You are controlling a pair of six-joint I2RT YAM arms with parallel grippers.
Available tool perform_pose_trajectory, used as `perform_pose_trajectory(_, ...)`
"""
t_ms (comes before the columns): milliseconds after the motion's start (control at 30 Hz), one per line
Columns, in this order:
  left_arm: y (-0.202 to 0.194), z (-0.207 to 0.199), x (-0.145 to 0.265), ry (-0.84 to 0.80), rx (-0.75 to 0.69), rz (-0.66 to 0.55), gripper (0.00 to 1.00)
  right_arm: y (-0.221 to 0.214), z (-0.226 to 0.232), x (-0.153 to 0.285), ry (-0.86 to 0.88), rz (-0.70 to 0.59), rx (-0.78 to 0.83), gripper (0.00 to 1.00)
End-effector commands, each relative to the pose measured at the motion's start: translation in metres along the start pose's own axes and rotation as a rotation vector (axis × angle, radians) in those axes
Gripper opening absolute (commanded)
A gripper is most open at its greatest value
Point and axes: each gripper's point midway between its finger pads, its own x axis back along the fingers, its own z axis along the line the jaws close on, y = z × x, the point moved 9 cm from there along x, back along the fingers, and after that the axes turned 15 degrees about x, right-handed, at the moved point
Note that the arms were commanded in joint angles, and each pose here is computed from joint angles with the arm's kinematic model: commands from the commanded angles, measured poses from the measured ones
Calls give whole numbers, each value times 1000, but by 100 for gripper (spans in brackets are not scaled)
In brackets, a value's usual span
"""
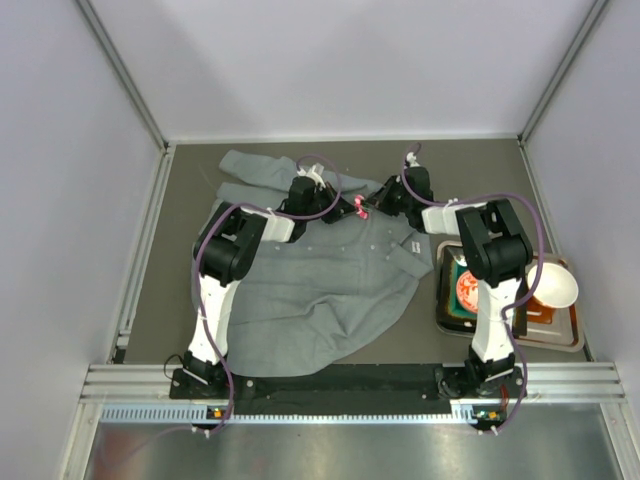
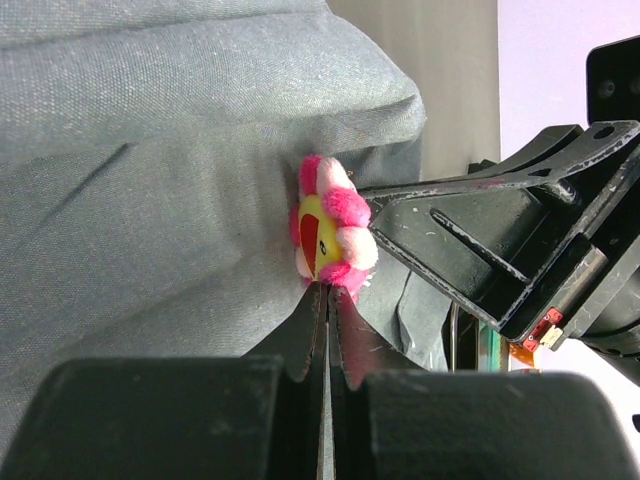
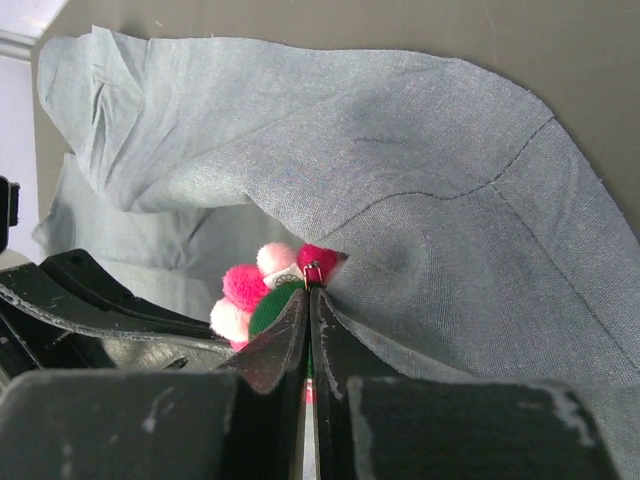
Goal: Remove the brooch from the garment
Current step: Open the brooch with the flattened clothing.
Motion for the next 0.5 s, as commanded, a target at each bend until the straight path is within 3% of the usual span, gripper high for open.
perform_pose_trajectory(0,-10,14,1,103,-31,2,0,8,22,9,69,-57,82,0)
perform_pose_trajectory(67,-10,14,2,115,-36,-1,0,13,28,12,107,-64,113,0)
perform_pose_trajectory(167,-10,15,3,123,-41,1,0,19,33,18,128,-71,149,31)
perform_pose_trajectory(367,-10,14,5,132,-51,-2,0,26,32,30,54,-81,219,49)
perform_pose_trajectory(467,-9,12,7,136,-59,-11,0,30,32,37,32,-98,236,51)
